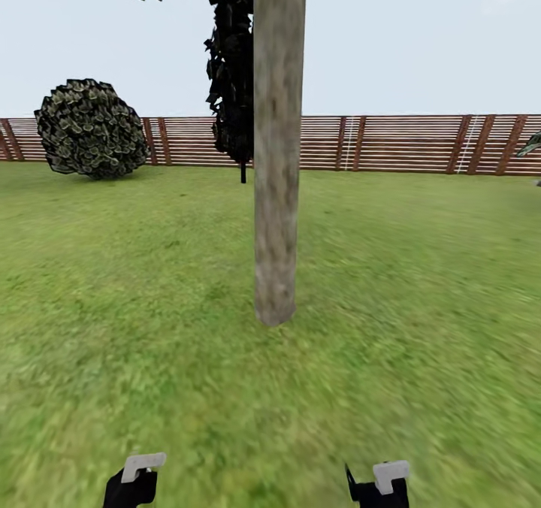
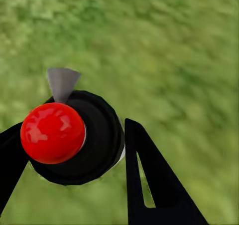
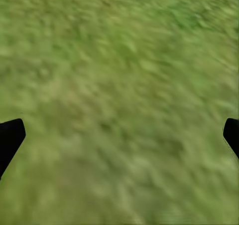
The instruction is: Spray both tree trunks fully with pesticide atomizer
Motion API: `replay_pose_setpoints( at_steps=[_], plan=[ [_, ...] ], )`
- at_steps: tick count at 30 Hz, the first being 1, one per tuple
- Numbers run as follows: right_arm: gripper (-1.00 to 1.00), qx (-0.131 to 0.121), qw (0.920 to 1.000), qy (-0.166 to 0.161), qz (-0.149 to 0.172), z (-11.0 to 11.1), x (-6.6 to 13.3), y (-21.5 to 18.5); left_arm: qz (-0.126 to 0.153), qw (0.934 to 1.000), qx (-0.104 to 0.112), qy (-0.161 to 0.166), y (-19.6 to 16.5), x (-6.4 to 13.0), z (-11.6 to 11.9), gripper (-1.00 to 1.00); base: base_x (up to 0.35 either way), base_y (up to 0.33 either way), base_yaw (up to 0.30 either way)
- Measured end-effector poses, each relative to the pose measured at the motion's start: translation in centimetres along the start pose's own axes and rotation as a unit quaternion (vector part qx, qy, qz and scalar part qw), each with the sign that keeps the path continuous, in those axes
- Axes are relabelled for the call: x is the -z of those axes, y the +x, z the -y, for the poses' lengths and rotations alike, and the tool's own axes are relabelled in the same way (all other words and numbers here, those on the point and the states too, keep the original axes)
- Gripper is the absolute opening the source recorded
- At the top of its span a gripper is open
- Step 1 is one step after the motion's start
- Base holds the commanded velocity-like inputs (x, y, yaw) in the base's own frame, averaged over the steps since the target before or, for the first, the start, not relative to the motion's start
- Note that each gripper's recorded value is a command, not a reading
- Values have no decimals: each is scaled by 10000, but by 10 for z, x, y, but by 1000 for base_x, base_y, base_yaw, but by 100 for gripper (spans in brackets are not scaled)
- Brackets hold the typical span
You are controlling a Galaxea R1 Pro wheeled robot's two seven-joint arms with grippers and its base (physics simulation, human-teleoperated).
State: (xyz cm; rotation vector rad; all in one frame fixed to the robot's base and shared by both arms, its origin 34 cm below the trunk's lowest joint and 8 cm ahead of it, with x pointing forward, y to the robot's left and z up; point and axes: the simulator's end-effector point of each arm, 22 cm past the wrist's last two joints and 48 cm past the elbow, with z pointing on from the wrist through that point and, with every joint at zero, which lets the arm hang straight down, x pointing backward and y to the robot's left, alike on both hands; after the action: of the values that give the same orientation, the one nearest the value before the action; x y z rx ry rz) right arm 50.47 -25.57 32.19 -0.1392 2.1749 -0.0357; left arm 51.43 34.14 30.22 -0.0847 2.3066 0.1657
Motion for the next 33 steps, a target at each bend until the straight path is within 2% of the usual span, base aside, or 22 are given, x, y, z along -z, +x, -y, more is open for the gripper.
replay_pose_setpoints(
  at_steps=[15, 25, 28, 30, 31, 33],
  plan=[
    [100, -7, 10000, 5, 22, 0, 0, -2, 19, 10000, -4, -12, -2, 0, -2, -100, 227, 0, -144],
    [100, -13, 9999, -12, 110, -2, -1, -11, 50, 9999, -8, -110, -7, -1, -9, -100, 50, 0, -10],
    [100, 6, 9995, -22, 305, -2, -4, -29, 119, 9998, -56, -148, -15, -3, -10, -100, 3, 0, -1],
    [100, 35, 9987, -24, 513, 1, -5, -49, 149, 9997, -180, -100, -19, -4, -9, -100, 1, 0, 0],
    [100, 80, 9974, -33, 716, 2, -8, -69, 184, 9983, -535, 114, -22, -4, -4, -100, 0, 0, 0],
    [100, 247, 9959, -142, 860, -2, -12, -87, 275, 9943, -943, 403, -33, -6, 5, -100, 0, 0, 0]
  ],
)
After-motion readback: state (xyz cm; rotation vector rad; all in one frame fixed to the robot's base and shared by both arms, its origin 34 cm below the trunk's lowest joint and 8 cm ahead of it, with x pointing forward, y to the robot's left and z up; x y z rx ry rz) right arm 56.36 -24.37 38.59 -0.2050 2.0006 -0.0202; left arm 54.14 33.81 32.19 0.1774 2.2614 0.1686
